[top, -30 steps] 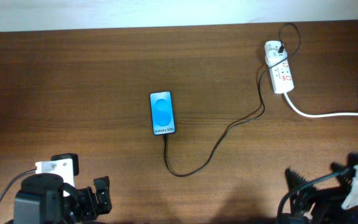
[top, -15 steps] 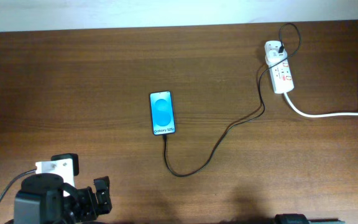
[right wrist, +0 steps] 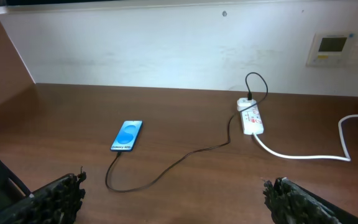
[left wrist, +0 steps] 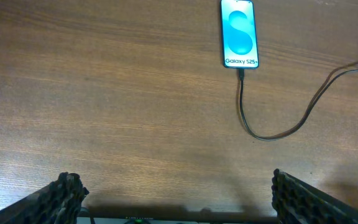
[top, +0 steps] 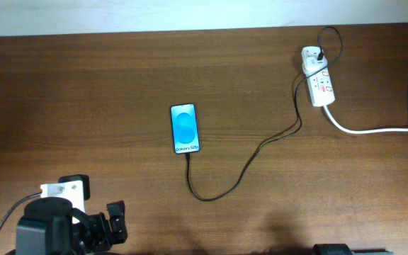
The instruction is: Plug charger to phone and switch on socket
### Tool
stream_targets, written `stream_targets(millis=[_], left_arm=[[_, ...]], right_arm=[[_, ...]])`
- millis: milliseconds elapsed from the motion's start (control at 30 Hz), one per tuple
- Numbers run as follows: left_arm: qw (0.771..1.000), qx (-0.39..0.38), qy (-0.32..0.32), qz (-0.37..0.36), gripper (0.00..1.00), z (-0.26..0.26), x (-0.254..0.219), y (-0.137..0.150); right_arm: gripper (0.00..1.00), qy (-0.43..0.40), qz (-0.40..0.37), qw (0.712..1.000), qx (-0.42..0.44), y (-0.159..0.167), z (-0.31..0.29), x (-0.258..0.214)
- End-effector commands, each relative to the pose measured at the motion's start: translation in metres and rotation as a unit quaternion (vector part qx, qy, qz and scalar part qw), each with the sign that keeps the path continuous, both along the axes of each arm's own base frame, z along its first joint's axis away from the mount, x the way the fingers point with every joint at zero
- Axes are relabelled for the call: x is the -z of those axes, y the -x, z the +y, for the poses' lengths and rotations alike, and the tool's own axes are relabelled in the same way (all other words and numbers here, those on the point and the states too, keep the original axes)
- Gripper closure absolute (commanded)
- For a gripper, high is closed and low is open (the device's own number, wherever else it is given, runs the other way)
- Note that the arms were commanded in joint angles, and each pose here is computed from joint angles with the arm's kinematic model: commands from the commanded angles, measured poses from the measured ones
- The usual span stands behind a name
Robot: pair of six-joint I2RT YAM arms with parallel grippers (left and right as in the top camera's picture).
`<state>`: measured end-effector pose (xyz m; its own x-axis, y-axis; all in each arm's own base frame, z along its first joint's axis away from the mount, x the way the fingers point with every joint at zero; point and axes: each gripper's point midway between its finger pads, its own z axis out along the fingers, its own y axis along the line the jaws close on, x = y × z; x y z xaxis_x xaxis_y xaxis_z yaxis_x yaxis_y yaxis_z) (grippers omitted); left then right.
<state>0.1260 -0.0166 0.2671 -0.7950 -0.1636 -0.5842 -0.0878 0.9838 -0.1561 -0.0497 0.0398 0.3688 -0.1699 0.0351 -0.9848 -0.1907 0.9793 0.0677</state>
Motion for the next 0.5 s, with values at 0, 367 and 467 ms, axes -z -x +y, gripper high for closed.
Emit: stream_targets(millis=[0, 367, 467], left_arm=[[1.000, 0.003, -0.002, -0.003, 0.01, 0.000, -0.001, 0.000], [1.000, 0.003, -0.002, -0.003, 0.01, 0.000, -0.001, 0.000], [1.000, 0.003, -0.002, -0.003, 0.01, 0.000, -0.001, 0.000]], right_arm=[[0.02, 0.009, -0.001, 1.000, -0.002, 0.002, -0.001, 0.002], [0.02, 0.104, -0.012, 0.991, -0.078, -0.113, 0.016, 0.041], [0.02, 0.092, -0.045, 0.987, -0.125, -0.159, 0.032, 0.067]])
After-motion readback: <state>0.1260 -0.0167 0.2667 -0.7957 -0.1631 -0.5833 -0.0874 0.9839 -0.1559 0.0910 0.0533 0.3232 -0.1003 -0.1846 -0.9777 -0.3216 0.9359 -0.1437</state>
